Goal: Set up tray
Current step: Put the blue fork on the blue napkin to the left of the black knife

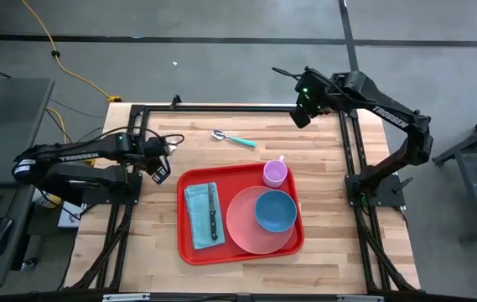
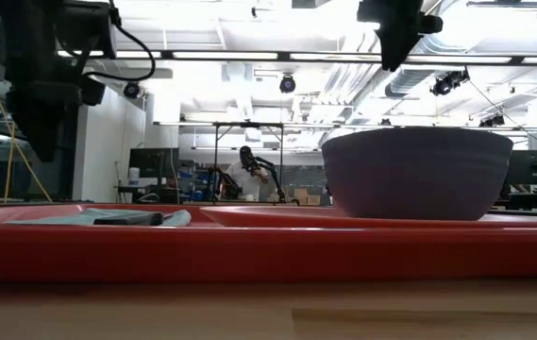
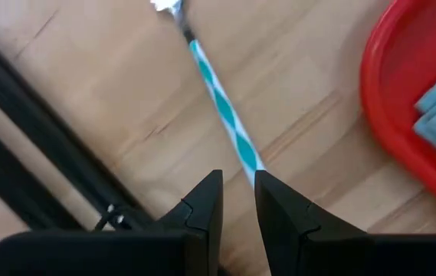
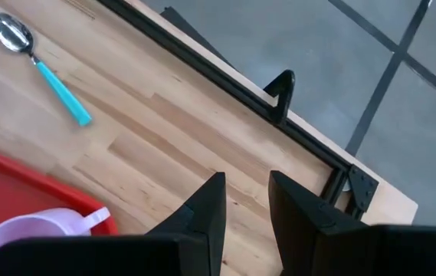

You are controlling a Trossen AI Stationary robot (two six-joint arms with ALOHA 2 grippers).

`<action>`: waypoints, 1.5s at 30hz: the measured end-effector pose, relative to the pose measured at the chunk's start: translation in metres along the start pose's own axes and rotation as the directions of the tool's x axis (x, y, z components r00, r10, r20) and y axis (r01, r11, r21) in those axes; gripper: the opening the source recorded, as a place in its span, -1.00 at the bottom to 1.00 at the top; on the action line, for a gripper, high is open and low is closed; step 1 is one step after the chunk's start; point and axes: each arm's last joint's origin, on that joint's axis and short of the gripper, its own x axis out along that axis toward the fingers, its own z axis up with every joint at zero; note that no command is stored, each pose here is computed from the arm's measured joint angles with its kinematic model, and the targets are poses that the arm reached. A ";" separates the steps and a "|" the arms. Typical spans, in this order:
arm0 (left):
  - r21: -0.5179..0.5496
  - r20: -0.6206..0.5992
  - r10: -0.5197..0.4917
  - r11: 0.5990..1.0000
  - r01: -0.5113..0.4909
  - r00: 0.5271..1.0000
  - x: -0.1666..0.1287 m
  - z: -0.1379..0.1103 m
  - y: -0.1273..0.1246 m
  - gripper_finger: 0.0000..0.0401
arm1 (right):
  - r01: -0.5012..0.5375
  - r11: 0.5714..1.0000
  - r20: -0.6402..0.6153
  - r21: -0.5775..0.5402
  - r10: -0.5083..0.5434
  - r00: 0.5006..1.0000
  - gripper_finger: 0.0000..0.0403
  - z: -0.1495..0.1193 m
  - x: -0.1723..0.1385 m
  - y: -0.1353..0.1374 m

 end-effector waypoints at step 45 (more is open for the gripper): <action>-0.231 -0.303 -0.060 0.973 -0.012 0.951 0.074 0.047 0.000 0.50 | -0.034 0.983 0.008 -0.179 0.036 0.999 -0.61 0.002 0.000 0.002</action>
